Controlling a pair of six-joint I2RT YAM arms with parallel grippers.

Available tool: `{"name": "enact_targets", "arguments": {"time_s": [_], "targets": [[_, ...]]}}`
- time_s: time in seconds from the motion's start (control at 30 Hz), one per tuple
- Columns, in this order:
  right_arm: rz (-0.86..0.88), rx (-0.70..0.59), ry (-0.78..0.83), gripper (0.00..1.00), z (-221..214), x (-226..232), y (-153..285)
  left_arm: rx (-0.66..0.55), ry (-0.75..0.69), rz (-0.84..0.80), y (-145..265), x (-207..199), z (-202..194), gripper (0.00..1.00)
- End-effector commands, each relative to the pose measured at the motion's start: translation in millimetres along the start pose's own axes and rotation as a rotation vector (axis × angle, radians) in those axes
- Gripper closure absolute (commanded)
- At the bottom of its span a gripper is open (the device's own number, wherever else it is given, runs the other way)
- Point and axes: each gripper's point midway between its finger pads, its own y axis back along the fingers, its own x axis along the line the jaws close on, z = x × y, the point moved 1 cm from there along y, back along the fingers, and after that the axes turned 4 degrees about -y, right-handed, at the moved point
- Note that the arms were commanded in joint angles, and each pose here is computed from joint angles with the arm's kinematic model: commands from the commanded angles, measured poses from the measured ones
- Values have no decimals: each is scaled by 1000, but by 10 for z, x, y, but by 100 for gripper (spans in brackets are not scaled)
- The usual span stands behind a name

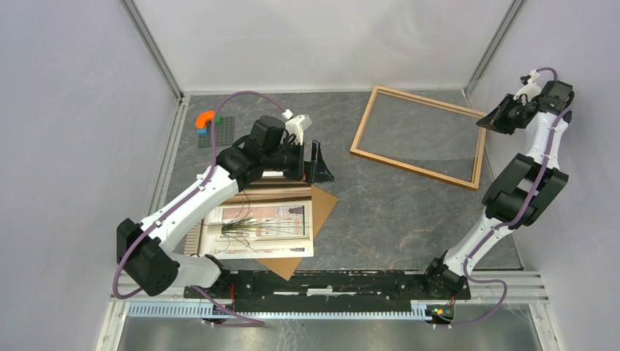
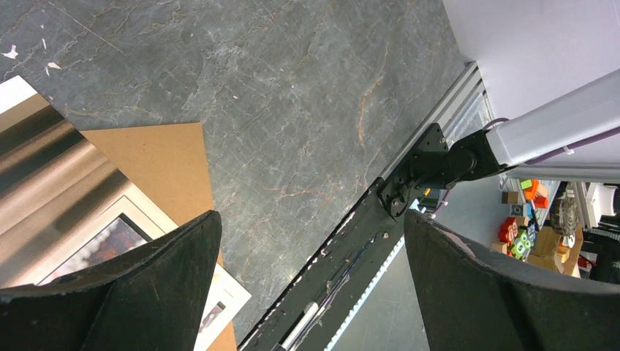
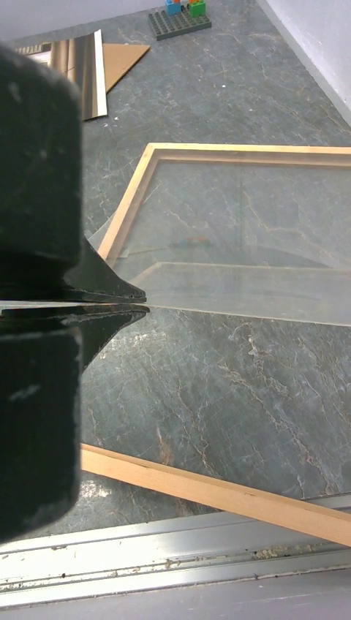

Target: Put the photo into the frame

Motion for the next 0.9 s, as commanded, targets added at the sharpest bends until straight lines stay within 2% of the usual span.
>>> {"name": "enact_targets", "arguments": {"time_s": [0.0,0.87], "targets": [[-49,-49,-28,100,182,-137,108,-20,3,-25,7,-52,60,0],[-65,-37,-24,100,175,-184,80,-16,5,-21,-6,-38,51,0]]}}
